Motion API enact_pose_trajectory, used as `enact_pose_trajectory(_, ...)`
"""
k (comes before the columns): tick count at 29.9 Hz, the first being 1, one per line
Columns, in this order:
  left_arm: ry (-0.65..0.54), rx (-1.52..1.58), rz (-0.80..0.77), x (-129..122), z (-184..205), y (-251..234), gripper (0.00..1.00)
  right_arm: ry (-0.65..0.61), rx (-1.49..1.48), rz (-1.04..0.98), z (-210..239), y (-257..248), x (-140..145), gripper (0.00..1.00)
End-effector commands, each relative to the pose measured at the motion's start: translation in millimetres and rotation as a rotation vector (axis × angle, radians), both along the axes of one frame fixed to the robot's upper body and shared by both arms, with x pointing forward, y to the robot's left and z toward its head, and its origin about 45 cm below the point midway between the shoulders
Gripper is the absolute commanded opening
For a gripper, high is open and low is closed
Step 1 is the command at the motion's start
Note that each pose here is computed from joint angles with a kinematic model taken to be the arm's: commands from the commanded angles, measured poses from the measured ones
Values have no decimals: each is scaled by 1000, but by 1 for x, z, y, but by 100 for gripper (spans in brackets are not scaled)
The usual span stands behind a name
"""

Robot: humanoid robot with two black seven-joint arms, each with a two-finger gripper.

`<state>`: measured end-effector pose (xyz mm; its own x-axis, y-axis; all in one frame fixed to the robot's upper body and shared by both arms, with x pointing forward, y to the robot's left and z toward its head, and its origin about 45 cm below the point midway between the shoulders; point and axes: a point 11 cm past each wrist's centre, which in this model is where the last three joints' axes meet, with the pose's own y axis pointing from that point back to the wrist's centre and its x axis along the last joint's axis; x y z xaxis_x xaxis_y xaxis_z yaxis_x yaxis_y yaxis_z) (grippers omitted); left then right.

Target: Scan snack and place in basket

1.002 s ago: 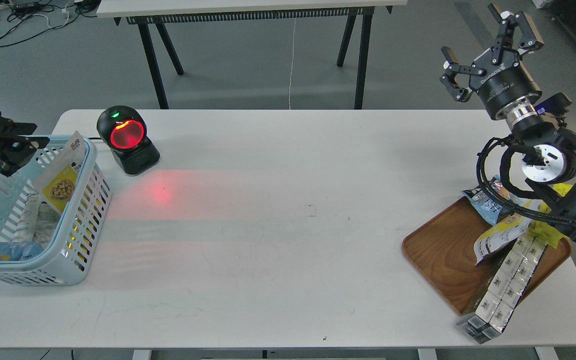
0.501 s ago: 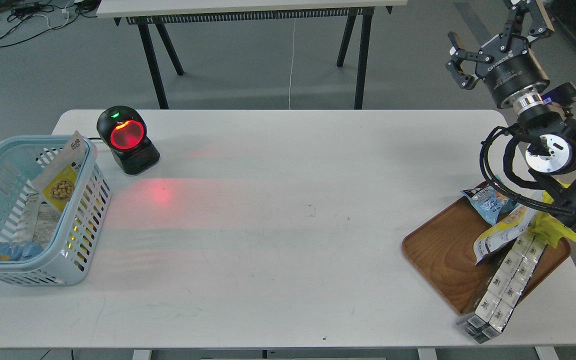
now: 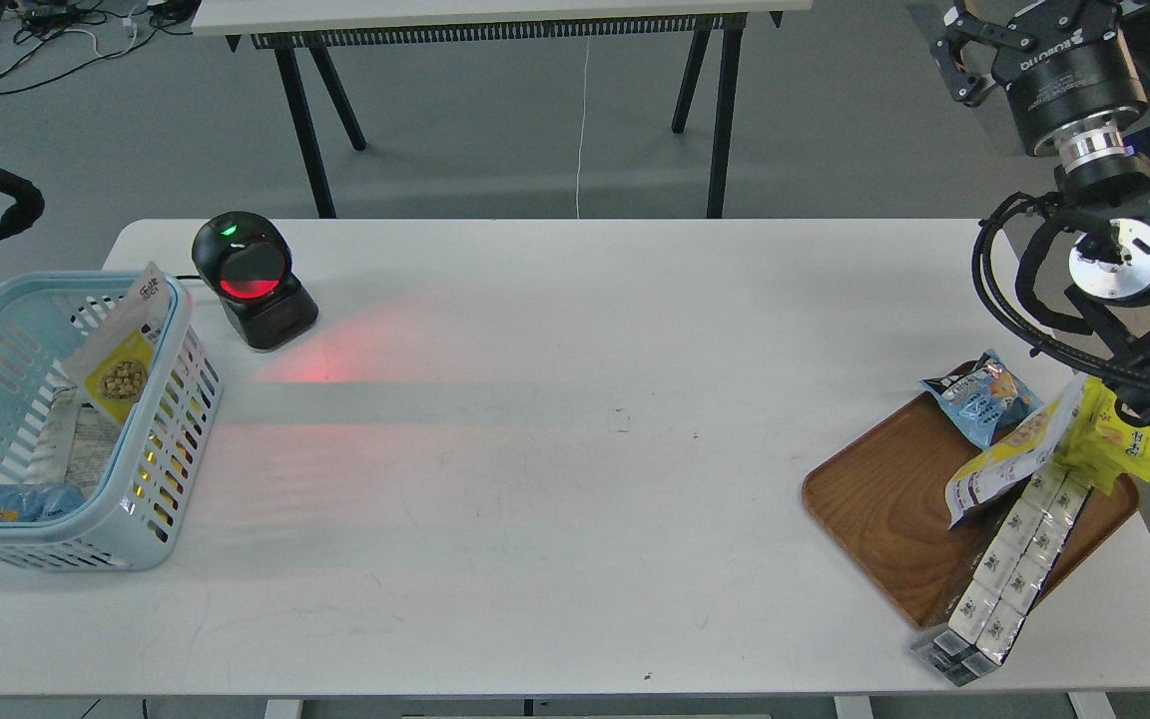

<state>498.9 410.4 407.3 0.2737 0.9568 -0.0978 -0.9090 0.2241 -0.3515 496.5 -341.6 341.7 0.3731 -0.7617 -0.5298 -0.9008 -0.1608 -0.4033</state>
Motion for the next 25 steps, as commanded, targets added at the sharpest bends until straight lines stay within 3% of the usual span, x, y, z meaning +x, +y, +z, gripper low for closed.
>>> enact_pose_trajectory(1, 55, -143, 17, 12, -21, -12, 100, -9, 31, -18, 2, -5, 0, 98)
enact_pose_trajectory(6, 110, -332, 16, 21, -48, -32, 100, 8, 118, -42, -4, -6, 4, 98)
enact_pose_trajectory(12, 210, -452, 21, 14, -108, -49, 100, 60, 145, -74, -27, -8, 5, 99)
enact_pose_trajectory(25, 234, -565, 35, 8, -133, -54, 100, 85, 151, -38, -41, 13, 5, 99)
